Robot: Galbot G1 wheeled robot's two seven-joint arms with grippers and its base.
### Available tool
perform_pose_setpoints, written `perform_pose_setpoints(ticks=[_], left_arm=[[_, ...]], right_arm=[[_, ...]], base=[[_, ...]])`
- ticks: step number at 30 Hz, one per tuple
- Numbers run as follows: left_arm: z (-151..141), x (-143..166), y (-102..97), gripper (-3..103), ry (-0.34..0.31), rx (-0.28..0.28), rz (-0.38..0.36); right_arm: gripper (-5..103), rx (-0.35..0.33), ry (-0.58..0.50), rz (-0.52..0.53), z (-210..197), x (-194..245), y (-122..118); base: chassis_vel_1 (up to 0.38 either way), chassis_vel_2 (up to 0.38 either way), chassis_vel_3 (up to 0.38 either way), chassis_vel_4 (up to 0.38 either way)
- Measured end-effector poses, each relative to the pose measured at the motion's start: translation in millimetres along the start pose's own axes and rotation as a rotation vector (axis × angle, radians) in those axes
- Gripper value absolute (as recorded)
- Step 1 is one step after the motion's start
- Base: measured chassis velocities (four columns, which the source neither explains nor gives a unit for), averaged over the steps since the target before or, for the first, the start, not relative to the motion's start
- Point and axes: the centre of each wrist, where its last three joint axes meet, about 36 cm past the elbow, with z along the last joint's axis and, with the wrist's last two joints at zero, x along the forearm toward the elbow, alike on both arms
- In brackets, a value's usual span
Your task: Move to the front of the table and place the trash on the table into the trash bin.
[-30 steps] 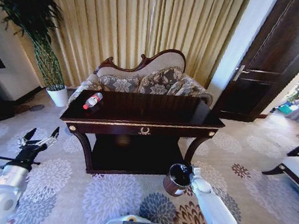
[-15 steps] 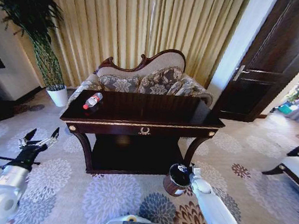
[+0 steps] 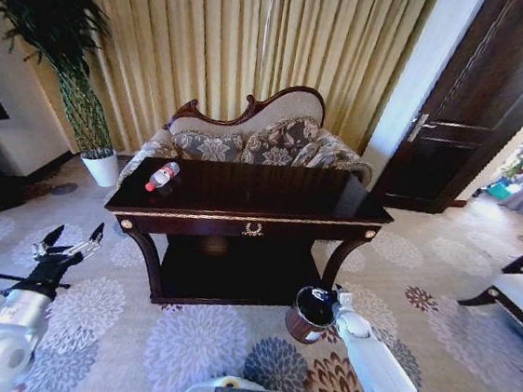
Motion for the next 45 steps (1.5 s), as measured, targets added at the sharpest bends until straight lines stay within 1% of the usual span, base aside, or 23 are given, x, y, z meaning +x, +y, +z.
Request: perform_pose_setpoints(ticks=[6,8,9,10,12,13,14,15,17,18,20,21,23,24,25,26,28,32,39,45], left_arm=[[0.4,-0.4,-0.5,100,-0.001,0.002,0.001],[0.6,-0.6,-0.9,100,-0.002,0.005,0.000],[0.6,-0.6,-0.9,100,-0.002,0.005,0.000],[0.7,-0.6,-1.0,100,-0.003,0.005,-0.001],[0.8,-0.4,-1.2,100,-0.004,0.007,-0.004],[0.8,-0.4,-1.2,100,-0.004,0.007,-0.004],[1.0,-0.3,-1.3,100,-0.011,0.008,-0.010],[1.0,-0.3,-1.3,100,-0.015,0.009,-0.014],[1.2,-0.2,-1.5,100,-0.021,0.011,-0.019],[1.2,-0.2,-1.5,100,-0.021,0.011,-0.019],[-0.3,0.0,-1.6,100,-0.029,0.011,-0.023],[-0.3,0.0,-1.6,100,-0.029,0.011,-0.023],[-2.0,0.3,-1.7,100,-0.038,0.011,-0.025],[-2.0,0.3,-1.7,100,-0.038,0.011,-0.025],[-3.2,0.5,-2.0,100,-0.044,0.011,-0.025],[-3.2,0.5,-2.0,100,-0.044,0.011,-0.025],[-6.3,1.4,-3.7,100,-0.053,0.008,-0.024],[-8.9,1.3,-4.4,100,-0.058,0.004,-0.031],[-10.4,1.1,-4.1,100,-0.059,-0.002,-0.037],[-12.7,0.4,-4.4,100,-0.056,-0.006,-0.050]], right_arm=[[100,0.000,-0.001,0.004,-0.5,0.5,-2.0],[100,-0.032,-0.033,-0.002,-4.5,2.1,0.1],[100,-0.032,-0.033,-0.002,-4.5,2.1,0.1],[100,-0.061,-0.062,-0.002,-11.7,3.2,2.1],[100,-0.140,-0.140,-0.014,-36.3,9.5,6.3],[100,-0.140,-0.140,-0.014,-36.3,9.5,6.3],[100,-0.189,-0.185,-0.027,-51.8,15.5,7.4],[100,-0.219,-0.221,-0.035,-64.2,21.6,7.9],[100,-0.244,-0.305,-0.044,-92.6,38.0,6.4],[100,-0.244,-0.305,-0.044,-92.6,38.0,6.4],[100,-0.249,-0.417,-0.057,-129.9,62.9,5.4],[100,-0.249,-0.417,-0.057,-129.9,62.9,5.4],[100,-0.247,-0.507,-0.082,-161.2,86.9,6.2],[100,-0.247,-0.507,-0.082,-161.2,86.9,6.2],[100,-0.237,-0.545,-0.099,-176.9,100.0,7.2],[100,-0.237,-0.545,-0.099,-176.9,100.0,7.2],[100,-0.225,-0.590,-0.121,-200.1,122.0,13.9],[100,-0.223,-0.604,-0.139,-212.9,139.5,22.0],[100,-0.214,-0.570,-0.151,-206.4,146.3,26.4],[100,-0.212,-0.574,-0.152,-207.6,149.0,26.7]], base=[[0.000,0.000,0.000,0.000],[0.000,0.000,0.000,0.000],[0.000,0.000,0.000,0.000],[0.000,0.000,0.000,0.000],[0.000,0.000,0.000,0.000],[0.000,0.000,0.000,0.000],[0.000,0.000,0.000,0.000],[0.000,0.000,0.000,0.000],[0.000,0.000,0.000,0.000],[0.000,0.000,0.000,0.000],[0.000,0.000,0.000,0.000],[0.000,0.000,0.000,0.000],[0.000,0.000,0.000,0.000],[0.000,0.000,0.000,0.000],[0.000,0.000,0.000,0.000],[0.000,0.000,0.000,0.000],[0.000,0.000,0.000,0.000],[0.000,0.000,0.000,0.000],[0.000,0.000,0.000,0.000],[0.000,0.000,0.000,0.000]])
